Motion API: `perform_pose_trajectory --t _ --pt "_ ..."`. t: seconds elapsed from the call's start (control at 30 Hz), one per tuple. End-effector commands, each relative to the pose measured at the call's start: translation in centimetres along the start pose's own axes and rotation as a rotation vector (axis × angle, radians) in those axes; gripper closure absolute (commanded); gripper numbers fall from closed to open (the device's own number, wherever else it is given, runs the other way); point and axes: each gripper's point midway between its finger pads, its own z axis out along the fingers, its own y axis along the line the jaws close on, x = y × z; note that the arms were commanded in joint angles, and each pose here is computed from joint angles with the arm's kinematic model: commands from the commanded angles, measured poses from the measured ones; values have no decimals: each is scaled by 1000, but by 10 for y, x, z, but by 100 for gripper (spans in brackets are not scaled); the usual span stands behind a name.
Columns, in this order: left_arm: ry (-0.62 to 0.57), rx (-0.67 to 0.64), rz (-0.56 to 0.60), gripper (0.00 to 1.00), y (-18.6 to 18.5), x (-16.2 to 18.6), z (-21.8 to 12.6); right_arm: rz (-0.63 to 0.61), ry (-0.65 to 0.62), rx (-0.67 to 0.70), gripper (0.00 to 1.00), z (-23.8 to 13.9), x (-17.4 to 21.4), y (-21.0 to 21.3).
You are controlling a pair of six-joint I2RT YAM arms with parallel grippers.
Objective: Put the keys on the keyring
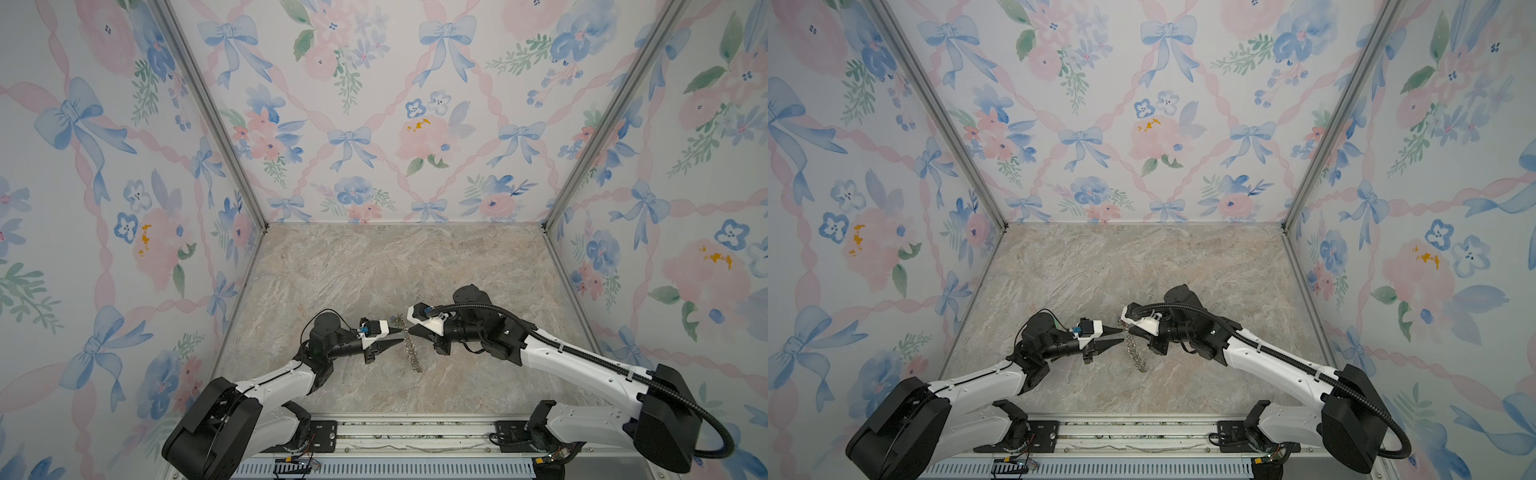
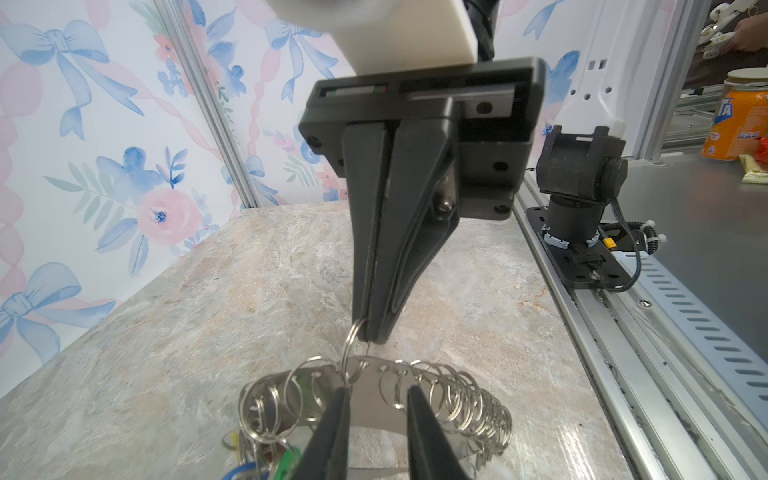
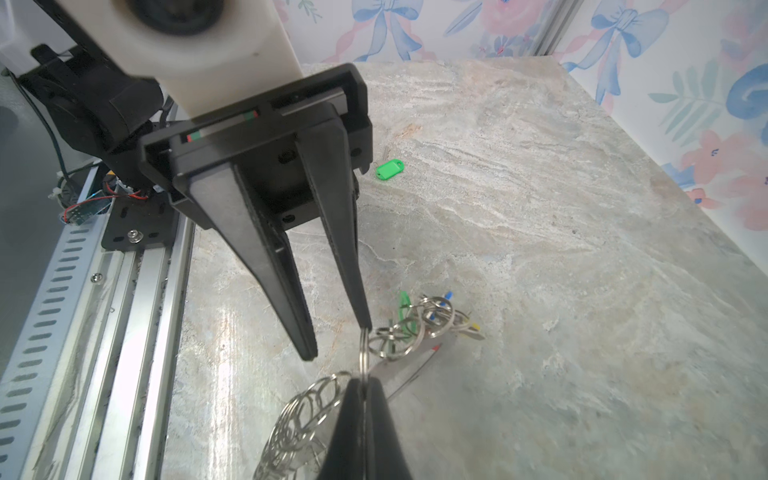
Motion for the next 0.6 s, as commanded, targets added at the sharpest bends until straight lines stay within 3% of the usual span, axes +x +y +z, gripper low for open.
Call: perform_pose_trajectory --t 0.0,0.57 --pt "18 -4 -18 75 -1 6 -2 -18 164 8 100 3 26 1" --pt "15 80 -53 78 -8 8 5 -75 116 -33 100 7 13 15"
